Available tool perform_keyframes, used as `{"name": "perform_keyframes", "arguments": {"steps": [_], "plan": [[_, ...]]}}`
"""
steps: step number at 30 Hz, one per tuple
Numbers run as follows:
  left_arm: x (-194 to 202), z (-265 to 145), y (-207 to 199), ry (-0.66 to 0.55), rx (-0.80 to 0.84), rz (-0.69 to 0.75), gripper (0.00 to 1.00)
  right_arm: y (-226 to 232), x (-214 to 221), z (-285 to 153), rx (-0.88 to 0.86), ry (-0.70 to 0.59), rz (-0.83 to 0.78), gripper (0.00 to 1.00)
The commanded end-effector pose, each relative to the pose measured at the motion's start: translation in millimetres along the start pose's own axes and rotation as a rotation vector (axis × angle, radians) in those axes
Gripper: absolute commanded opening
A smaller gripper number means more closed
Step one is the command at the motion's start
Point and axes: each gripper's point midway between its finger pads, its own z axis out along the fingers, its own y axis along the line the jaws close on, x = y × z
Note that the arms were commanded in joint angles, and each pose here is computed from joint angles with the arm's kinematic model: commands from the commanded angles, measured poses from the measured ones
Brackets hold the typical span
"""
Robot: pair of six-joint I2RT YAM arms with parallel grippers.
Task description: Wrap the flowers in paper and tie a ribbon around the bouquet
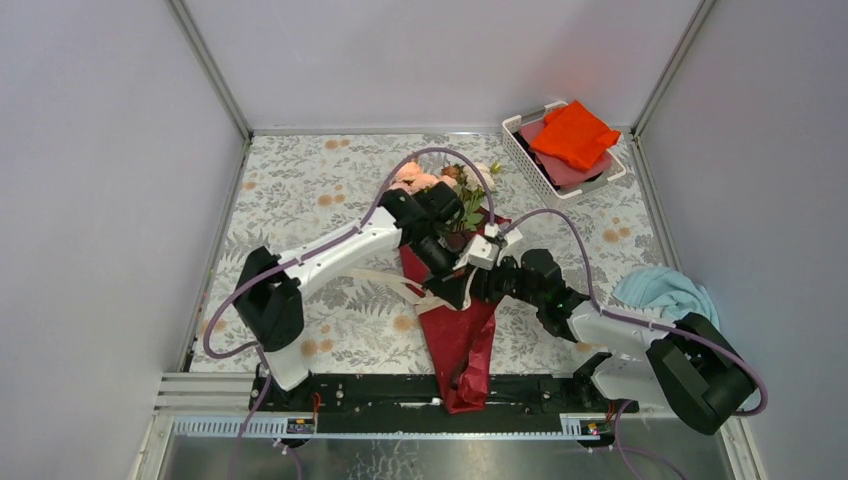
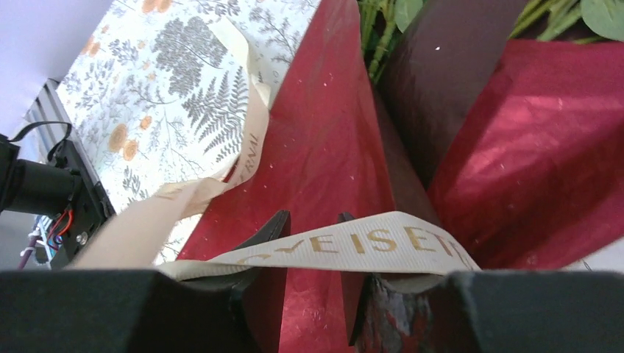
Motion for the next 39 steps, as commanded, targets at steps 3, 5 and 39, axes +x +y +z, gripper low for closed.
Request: {"name": "perform_keyframes", "arguments": {"steps": [3,5,39], "plan": [[10.6,-64.3,63.1,-0.170,-0.137,-0.153,0.00,-17.3,10.3,-10.5,0.078,0.044,-0.013,0.39],[34.2,-74.6,92.3,-0.152,-0.201,-0.221,0.00,-17.3,12.0,-9.2,0.074,0.058,-0.019,0.40],[97.9,-84.3,158.2,-0.161,-0.392,-0.399,0.00,42.8,-4.9,93.6,-0.107,0.151,-0.267,0.62]]}}
